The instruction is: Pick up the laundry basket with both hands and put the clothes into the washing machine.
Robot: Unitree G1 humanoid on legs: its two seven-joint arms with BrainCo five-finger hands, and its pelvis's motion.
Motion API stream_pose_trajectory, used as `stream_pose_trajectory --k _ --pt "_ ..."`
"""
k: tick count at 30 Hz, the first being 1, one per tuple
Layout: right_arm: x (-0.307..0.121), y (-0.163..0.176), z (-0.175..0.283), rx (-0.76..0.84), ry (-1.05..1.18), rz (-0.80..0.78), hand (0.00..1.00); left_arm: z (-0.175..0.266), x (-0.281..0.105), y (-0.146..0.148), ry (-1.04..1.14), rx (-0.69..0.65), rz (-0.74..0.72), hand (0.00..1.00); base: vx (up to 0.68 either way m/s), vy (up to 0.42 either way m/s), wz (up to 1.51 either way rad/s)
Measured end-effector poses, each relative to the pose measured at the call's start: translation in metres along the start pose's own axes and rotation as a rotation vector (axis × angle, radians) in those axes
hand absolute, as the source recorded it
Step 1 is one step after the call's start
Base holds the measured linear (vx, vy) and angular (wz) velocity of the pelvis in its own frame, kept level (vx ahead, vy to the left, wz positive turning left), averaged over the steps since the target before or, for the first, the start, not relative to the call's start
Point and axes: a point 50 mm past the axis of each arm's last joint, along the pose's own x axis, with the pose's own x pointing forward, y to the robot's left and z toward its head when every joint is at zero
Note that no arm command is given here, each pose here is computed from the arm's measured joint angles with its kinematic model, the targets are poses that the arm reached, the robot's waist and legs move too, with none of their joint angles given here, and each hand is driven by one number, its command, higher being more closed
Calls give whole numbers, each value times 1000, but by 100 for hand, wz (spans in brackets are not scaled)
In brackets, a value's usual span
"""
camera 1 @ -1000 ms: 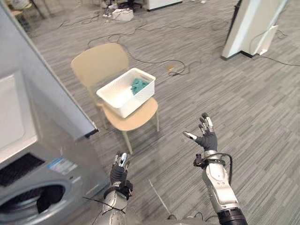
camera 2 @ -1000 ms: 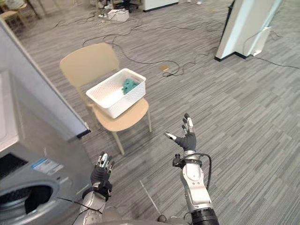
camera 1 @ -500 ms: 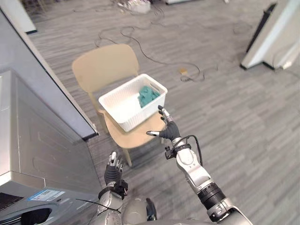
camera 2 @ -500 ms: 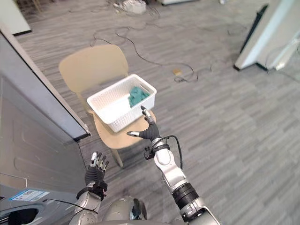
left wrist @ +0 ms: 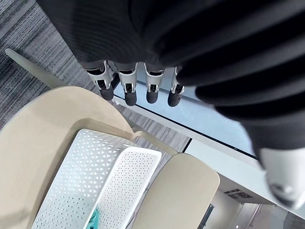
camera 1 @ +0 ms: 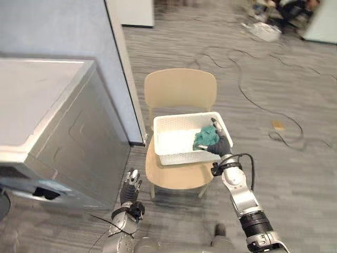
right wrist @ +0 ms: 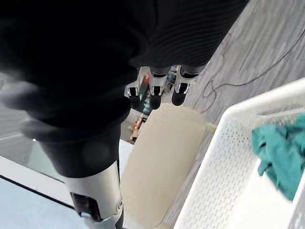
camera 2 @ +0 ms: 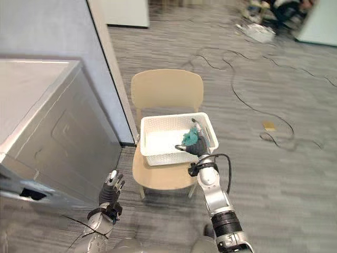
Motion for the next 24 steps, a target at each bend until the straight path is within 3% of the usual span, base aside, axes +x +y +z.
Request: stream_pose_trajectory --k 4,9,13,19,22,24 --pt "3 -28 -11 -32 56 -114 0 -18 -14 7 58 -60 51 0 180 -561 82" --pt "10 -53 -9 -60 43 -211 0 -25 -20 11 103 -58 43 0 109 -282 23" --pt "23 -65 -12 -113 60 -218 0 -25 -20 8 109 -48 9 0 108 18 19" --pt "28 -38 -12 -138 74 -80 0 -3 -10 17 63 68 -27 0 76 108 25" --pt "61 -36 2 -212 67 -33 0 13 -7 13 11 98 -90 0 -42 75 -4" --pt "86 -59 11 -279 96 -53 0 19 -1 0 -12 113 -146 0 -145 67 -12"
